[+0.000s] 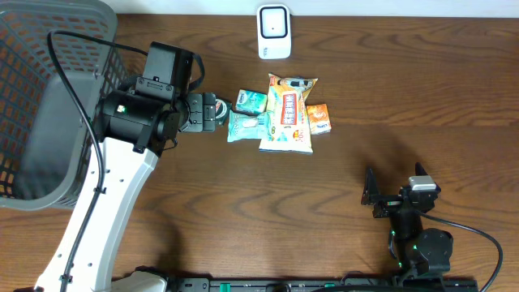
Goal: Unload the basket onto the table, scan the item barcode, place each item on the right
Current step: 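Lower the tin left of the tissue pack and open the left gripper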
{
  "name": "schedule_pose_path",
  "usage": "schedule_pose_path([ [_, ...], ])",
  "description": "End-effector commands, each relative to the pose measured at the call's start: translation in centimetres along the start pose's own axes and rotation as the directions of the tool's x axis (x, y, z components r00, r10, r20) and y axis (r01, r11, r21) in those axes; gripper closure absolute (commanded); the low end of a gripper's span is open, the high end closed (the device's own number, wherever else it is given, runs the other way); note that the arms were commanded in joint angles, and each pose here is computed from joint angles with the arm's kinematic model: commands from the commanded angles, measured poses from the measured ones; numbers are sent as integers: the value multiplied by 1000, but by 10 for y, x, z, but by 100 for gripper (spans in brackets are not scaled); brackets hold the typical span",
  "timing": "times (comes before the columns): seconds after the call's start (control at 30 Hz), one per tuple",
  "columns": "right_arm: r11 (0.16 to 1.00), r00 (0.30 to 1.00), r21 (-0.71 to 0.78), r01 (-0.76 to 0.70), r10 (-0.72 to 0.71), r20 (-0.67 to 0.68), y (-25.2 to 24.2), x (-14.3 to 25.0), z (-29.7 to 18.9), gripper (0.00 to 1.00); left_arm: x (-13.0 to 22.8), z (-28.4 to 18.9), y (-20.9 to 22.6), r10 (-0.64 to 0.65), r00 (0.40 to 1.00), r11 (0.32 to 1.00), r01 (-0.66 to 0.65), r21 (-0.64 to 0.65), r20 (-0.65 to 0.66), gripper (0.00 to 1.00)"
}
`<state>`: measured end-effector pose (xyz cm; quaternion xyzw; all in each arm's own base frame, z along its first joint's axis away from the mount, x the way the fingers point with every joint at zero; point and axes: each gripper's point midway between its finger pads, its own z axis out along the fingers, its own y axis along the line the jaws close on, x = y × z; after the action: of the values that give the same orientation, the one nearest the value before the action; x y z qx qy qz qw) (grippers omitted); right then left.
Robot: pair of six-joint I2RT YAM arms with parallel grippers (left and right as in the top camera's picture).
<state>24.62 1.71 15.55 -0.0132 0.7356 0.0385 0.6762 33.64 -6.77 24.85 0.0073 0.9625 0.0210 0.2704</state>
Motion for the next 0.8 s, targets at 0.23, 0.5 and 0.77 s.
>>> schedule_pose_path([
  [0.23, 1000, 1000, 14, 1, -1, -5, -3, 2, 0, 1, 2, 3, 1, 8, 1000, 1000, -8, -12, -9, 2],
  [0.5, 1000, 1000, 14, 1, -1, -5, -3, 2, 0, 1, -14, 2, -1, -79, 995, 997, 79, 6, 53, 2],
  [0.77, 1000, 1000, 14, 1, -1, -5, -3, 2, 0, 1, -35, -12, 16, -133, 984, 991, 134, -1, 115, 2],
])
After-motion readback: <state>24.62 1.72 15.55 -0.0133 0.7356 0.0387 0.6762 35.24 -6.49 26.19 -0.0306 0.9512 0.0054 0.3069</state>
